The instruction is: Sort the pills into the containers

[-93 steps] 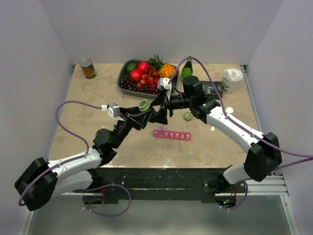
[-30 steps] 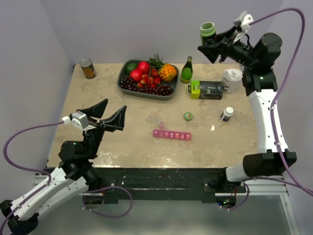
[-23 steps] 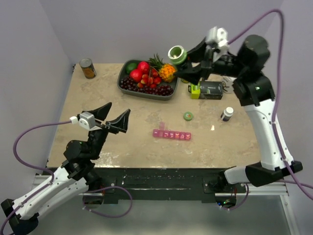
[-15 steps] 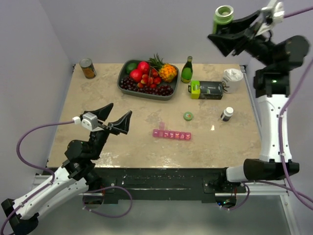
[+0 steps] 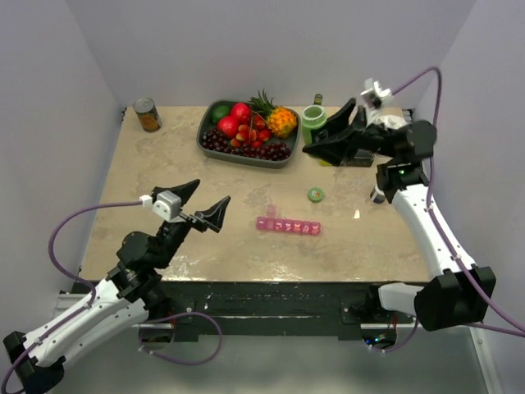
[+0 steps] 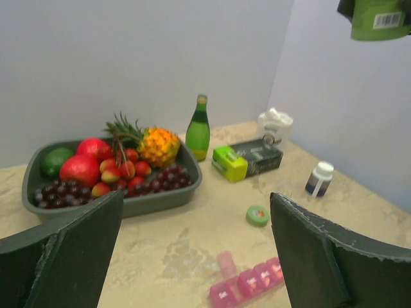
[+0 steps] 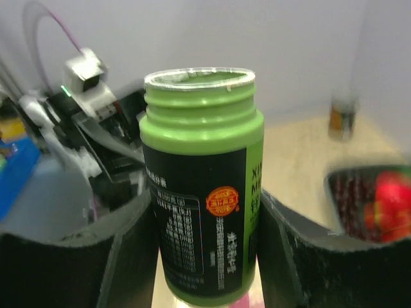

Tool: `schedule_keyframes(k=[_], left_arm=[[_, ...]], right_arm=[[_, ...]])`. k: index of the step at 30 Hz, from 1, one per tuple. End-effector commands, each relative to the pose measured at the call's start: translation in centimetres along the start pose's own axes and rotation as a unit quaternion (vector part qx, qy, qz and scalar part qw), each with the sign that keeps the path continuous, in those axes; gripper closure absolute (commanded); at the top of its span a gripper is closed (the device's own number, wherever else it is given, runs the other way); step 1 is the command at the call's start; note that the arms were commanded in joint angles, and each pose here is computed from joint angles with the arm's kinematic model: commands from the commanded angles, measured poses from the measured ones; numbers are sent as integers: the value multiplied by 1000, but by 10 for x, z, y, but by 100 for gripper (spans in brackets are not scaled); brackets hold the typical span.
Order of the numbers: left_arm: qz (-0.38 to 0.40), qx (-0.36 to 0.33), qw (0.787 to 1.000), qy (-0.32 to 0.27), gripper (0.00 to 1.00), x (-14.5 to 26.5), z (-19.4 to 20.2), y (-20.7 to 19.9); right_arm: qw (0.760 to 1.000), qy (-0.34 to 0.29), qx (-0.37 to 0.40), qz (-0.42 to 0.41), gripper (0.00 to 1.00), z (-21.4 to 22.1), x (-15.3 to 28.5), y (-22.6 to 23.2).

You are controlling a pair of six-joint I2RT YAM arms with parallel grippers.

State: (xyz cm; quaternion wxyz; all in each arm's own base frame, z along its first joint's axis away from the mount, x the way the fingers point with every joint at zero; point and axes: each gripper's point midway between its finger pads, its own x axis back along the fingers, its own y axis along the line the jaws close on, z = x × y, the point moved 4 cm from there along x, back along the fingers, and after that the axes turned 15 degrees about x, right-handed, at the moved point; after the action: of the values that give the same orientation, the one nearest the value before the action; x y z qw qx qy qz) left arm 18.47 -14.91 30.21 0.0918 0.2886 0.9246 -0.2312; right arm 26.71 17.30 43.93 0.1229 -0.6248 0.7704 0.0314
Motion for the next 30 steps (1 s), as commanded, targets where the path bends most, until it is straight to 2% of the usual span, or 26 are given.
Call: schedule_keyframes(k=[1, 2, 4, 5, 6, 8, 9, 10, 13, 15, 19, 23, 30], left_arm=[[-32, -39, 996, 80, 1, -4, 17, 11], [-43, -40, 994, 87, 0, -4, 19, 16], [-61, -46, 993, 93, 0, -4, 18, 26], [-68, -48, 992, 95, 0, -5, 16, 30], [-73, -54, 991, 99, 0, -5, 15, 34], [-86, -70, 986, 124, 1, -5, 16, 45], [-91, -86, 983, 133, 0, -5, 17, 50], [-112, -101, 973, 173, 0, -1, 29, 61], [-144, -158, 950, 229, 0, 9, 48, 82], [-159, -169, 942, 243, 0, 15, 59, 91], [-160, -169, 944, 234, 0, 18, 64, 94], [-172, -170, 945, 222, 0, 20, 60, 98], [-164, -167, 949, 213, 1, 18, 56, 96]], right_arm=[[976, 206, 41, 66, 100, 85, 33, -17], [964, 248, 79, 51, 100, 107, 29, -14], [962, 271, 35, 22, 100, 142, 35, 6], [957, 280, 78, -17, 100, 152, 29, 19], [945, 318, 69, -26, 100, 169, 37, 29], [935, 332, 100, -72, 100, 185, 36, 40], [924, 363, 80, -91, 100, 201, 43, 48], [918, 374, 80, -108, 100, 209, 45, 52], [894, 424, 75, -122, 100, 239, 49, 57], [886, 444, 77, -111, 100, 248, 44, 55], [863, 492, 62, -94, 100, 259, 44, 47], [839, 531, 46, -111, 100, 273, 44, 54], [821, 559, -8, -113, 100, 285, 39, 59]])
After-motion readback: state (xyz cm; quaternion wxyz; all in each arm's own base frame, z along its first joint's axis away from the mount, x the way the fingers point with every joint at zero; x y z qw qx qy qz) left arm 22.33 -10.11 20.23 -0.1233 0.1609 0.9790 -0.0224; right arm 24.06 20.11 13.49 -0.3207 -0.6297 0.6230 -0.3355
